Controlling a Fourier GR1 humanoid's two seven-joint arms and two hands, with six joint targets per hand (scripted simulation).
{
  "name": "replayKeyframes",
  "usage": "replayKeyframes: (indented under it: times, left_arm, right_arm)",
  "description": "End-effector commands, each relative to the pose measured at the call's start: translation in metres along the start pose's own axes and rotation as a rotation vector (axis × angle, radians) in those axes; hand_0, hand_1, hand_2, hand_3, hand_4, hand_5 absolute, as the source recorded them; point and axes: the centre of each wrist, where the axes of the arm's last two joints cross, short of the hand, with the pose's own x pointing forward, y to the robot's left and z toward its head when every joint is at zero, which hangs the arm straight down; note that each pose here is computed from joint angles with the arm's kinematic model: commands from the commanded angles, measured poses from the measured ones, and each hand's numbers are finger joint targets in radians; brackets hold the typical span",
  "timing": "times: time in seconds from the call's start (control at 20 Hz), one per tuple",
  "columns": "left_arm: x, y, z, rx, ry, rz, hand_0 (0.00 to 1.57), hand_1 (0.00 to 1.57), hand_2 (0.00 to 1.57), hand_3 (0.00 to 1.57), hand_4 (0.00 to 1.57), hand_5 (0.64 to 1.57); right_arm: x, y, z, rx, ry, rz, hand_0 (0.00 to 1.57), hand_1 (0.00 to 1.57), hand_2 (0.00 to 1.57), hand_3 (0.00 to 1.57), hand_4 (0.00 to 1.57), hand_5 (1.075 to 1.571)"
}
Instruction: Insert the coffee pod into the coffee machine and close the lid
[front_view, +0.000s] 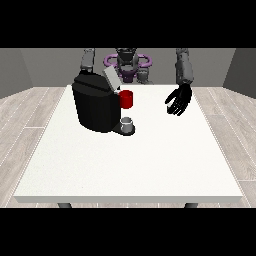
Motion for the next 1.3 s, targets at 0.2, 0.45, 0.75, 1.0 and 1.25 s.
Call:
replayKeyframes:
  times: [0.2,0.45,0.75,1.0,1.25]
  left_arm:
    - [-0.007,0.006,-0.01,-0.035,-0.009,-0.194,0.76,0.76,0.95,0.81,0.34,1.571]
    - [-0.015,0.009,-0.007,-0.163,0.065,-0.292,0.76,0.76,0.93,0.77,0.35,1.571]
    - [0.003,-0.026,-0.022,-0.238,0.057,-0.28,0.87,0.87,1.02,0.92,0.41,1.571]
    - [-0.008,-0.01,-0.019,-0.197,-0.024,-0.26,1.19,1.19,1.29,1.22,0.51,1.571]
    - [0.006,0.0,-0.035,-0.134,-0.093,-0.085,1.45,1.45,1.44,1.36,0.52,1.571]
  right_arm:
    - [-0.002,0.005,-0.007,0.042,-0.014,0.023,0.0,0.0,0.0,0.0,0.0,1.571]
    - [-0.017,0.0,-0.008,0.037,0.024,-0.001,0.0,0.0,0.0,0.0,0.0,1.571]
    - [-0.025,-0.001,-0.01,0.015,0.114,-0.01,0.0,0.0,0.0,0.0,0.0,1.571]
    - [-0.055,-0.013,0.009,-0.042,0.127,0.069,0.0,0.0,0.0,0.0,0.0,1.571]
    - [-0.037,-0.008,-0.003,-0.015,0.148,0.08,0.0,0.0,0.0,0.0,0.0,1.571]
